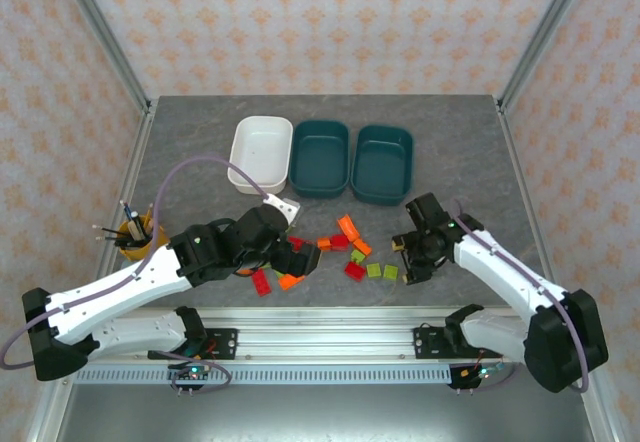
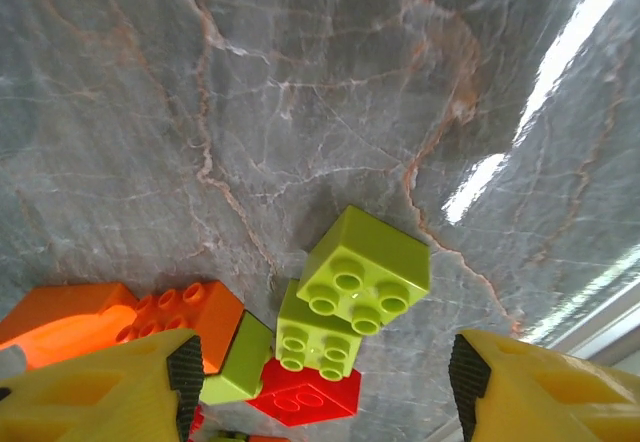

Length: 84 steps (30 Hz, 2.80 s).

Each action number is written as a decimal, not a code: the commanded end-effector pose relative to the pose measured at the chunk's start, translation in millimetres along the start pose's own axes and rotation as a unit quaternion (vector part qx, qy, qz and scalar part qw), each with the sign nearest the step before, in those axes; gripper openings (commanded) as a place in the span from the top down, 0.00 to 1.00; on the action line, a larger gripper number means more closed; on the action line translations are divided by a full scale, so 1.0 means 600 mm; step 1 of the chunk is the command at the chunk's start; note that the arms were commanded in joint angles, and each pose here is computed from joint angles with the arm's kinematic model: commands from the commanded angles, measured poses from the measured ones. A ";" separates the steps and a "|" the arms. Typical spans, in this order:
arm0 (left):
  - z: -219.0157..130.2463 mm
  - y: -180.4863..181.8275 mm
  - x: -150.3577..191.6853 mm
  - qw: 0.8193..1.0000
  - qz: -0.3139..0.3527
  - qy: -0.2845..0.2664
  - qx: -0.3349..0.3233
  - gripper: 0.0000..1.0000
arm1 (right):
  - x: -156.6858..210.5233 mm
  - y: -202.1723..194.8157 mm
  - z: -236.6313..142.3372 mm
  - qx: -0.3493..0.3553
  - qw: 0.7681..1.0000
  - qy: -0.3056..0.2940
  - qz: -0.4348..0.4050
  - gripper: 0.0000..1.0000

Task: Sort the legos into containers by color

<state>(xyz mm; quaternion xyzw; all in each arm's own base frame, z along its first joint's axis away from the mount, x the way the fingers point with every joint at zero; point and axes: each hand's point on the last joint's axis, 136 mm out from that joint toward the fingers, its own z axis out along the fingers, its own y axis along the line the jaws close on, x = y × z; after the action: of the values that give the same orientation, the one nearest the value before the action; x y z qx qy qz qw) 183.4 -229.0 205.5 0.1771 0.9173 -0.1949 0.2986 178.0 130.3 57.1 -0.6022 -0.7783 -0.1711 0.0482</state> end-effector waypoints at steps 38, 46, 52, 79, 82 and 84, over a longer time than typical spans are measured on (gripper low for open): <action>0.006 -0.015 0.001 0.999 -0.011 -0.027 0.021 0.01 | 0.005 -0.013 0.071 0.048 0.997 0.010 0.061 0.65; -0.007 -0.008 -0.047 0.993 -0.101 -0.064 0.018 0.00 | -0.016 0.119 -0.083 -0.011 0.982 -0.130 -0.138 0.71; -0.014 0.039 -0.120 0.973 -0.204 -0.106 0.008 0.00 | -0.016 0.235 -0.130 0.018 0.933 -0.195 -0.302 0.72; 0.072 0.143 -0.194 0.951 -0.295 -0.053 -0.080 0.01 | -0.107 0.450 0.036 0.104 0.904 -0.148 -0.388 0.41; 0.056 0.168 -0.162 0.945 -0.299 -0.034 -0.124 0.01 | -0.081 0.468 -0.021 0.068 0.894 -0.170 -0.408 0.38; 0.041 0.189 -0.134 0.941 -0.300 -0.021 -0.156 0.01 | -0.050 0.477 -0.070 0.036 0.878 -0.194 -0.436 0.38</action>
<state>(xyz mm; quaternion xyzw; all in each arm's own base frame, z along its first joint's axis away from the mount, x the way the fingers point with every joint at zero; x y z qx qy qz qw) 324.3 -197.0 208.2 -0.1317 0.9328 -0.1930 0.2743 457.7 143.3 73.1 -0.2575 -0.9625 -0.0125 -0.0840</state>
